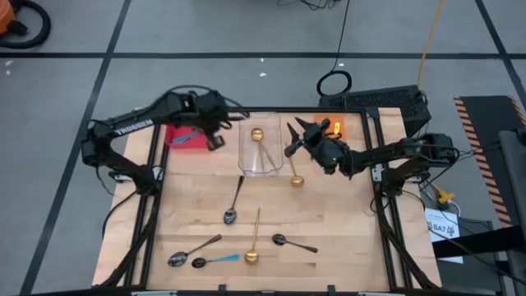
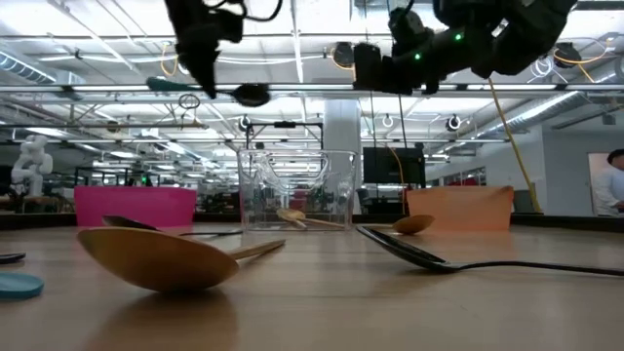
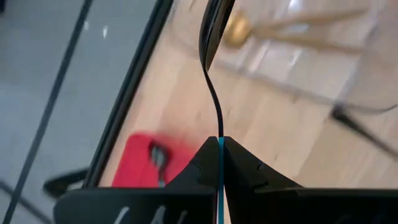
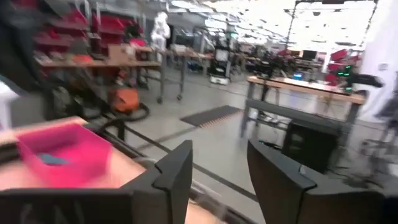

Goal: Sort silverware by color (type)
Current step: Put the blue spoon into the red bin

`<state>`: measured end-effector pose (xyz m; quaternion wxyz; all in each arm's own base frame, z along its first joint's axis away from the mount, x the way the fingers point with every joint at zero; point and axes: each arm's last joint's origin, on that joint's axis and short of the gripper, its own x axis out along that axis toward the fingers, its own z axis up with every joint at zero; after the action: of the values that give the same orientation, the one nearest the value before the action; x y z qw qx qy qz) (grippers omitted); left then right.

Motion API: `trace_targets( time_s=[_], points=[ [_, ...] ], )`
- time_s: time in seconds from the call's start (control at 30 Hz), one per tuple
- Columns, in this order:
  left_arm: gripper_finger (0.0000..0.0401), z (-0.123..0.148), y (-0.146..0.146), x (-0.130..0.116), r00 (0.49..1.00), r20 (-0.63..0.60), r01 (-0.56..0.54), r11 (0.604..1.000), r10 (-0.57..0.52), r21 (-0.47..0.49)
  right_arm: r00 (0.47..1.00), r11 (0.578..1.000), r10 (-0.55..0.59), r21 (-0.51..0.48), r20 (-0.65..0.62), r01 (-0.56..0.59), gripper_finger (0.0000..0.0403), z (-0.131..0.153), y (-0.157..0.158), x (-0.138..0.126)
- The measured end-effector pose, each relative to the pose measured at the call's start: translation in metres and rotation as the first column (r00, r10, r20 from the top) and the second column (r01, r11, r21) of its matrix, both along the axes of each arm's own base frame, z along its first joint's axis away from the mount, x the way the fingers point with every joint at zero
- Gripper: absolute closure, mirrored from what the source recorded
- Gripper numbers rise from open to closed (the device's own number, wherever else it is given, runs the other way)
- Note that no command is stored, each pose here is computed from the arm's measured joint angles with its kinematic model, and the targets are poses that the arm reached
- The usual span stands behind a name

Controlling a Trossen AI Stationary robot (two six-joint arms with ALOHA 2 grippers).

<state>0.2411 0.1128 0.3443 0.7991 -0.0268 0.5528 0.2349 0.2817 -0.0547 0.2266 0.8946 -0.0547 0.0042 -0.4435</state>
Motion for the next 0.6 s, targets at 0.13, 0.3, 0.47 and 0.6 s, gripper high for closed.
trace_targets(
  time_s=[0.13, 0.3, 0.47, 0.6],
  points=[
    [0.0393, -0.004, 0.022, -0.019, 0.998, -0.061, -0.035, 0.995, 0.029, -0.096, 0.999, 1.000, -0.008, -0.002, -0.050, 0.008, 0.0266, 0.004, -0.025, 0.002],
    [0.0393, -0.007, 0.046, -0.049, 0.992, -0.101, -0.091, 0.968, 0.068, -0.233, 0.989, 1.000, 0.006, -0.018, -0.151, -0.009, 0.0273, 0.004, -0.053, -0.003],
    [0.0393, -0.008, 0.066, -0.076, 0.979, -0.138, -0.188, 0.938, 0.153, -0.293, 0.977, 0.998, 0.063, -0.006, -0.205, -0.065, 0.0278, -0.001, -0.071, -0.009],
    [0.0393, -0.010, 0.081, -0.096, 0.958, -0.169, -0.276, 0.910, 0.233, -0.310, 0.972, 0.992, 0.127, -0.002, -0.196, -0.130, 0.0283, 0.000, -0.078, -0.011]
  ],
)
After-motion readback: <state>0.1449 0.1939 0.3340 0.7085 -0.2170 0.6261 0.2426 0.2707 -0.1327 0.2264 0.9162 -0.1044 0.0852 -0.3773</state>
